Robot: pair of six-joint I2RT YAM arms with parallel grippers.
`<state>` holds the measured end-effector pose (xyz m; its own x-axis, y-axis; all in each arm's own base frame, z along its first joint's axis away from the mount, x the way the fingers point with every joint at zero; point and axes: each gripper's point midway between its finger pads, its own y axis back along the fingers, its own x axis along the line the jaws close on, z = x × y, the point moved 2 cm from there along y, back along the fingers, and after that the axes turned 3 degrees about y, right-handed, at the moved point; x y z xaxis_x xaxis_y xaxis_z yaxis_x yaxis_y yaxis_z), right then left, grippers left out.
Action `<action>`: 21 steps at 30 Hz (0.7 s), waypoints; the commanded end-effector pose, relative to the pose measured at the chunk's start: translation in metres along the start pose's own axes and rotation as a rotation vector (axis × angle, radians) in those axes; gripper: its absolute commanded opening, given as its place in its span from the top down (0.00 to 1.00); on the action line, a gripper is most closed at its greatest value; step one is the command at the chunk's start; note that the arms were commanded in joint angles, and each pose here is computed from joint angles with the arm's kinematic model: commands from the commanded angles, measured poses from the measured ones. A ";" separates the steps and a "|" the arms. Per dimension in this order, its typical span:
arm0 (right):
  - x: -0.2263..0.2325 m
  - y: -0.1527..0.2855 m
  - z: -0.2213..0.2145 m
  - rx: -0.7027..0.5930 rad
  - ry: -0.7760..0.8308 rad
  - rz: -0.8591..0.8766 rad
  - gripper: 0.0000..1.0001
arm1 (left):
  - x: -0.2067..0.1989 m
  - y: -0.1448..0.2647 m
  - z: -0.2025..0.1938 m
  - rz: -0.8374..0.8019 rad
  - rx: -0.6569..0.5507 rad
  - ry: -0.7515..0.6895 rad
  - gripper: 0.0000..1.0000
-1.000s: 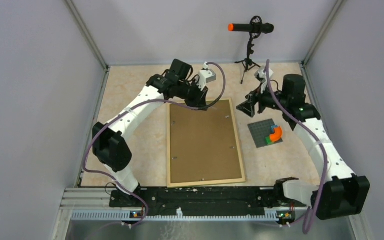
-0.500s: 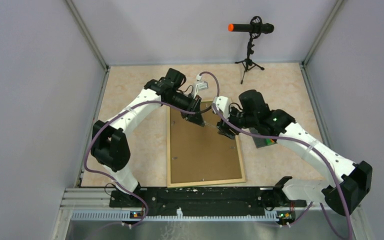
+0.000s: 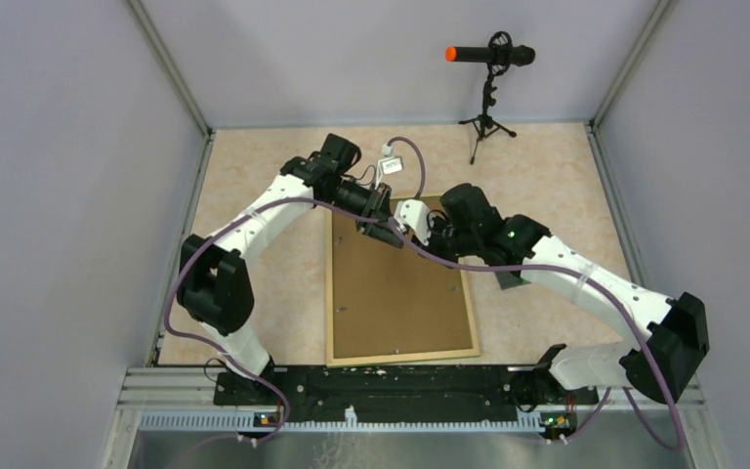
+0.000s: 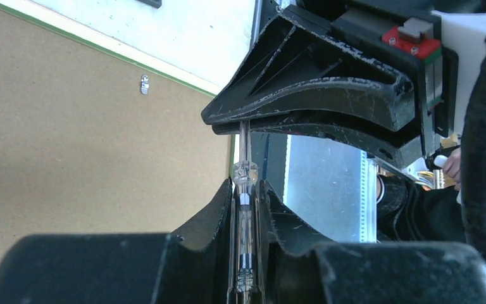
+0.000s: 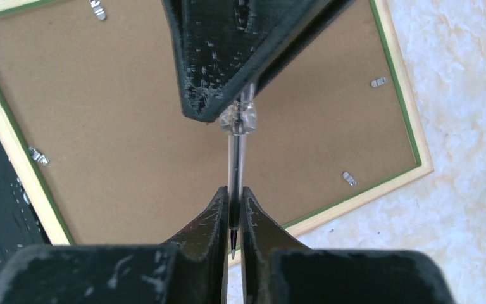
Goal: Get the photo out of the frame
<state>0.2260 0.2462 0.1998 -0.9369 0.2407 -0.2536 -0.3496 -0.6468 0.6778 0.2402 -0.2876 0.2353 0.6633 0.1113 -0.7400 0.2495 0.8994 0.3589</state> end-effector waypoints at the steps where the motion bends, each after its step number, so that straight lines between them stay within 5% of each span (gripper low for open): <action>1: -0.019 0.005 0.028 -0.080 0.020 -0.088 1.00 | -0.017 0.010 0.009 -0.076 -0.058 -0.032 0.98; 4: -0.019 0.006 0.028 -0.087 0.009 -0.094 1.00 | -0.011 0.017 0.014 -0.054 -0.087 -0.020 0.88; 14: -0.027 0.009 0.018 -0.089 -0.089 -0.125 1.00 | 0.015 0.048 0.021 0.030 -0.192 0.056 0.31; 19: -0.057 0.020 -0.014 -0.074 -0.267 -0.139 1.00 | 0.039 0.084 0.024 0.183 -0.279 0.066 0.02; 21: -0.071 0.027 -0.032 -0.060 -0.353 -0.155 1.00 | 0.046 0.093 0.021 0.256 -0.290 0.046 0.01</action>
<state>0.2665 0.2149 0.2063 -0.8678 0.4610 -0.1855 -0.4641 -0.6183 0.6343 0.2999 -0.2254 0.2324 0.5675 0.2802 -0.7742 -0.0117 0.9430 0.3327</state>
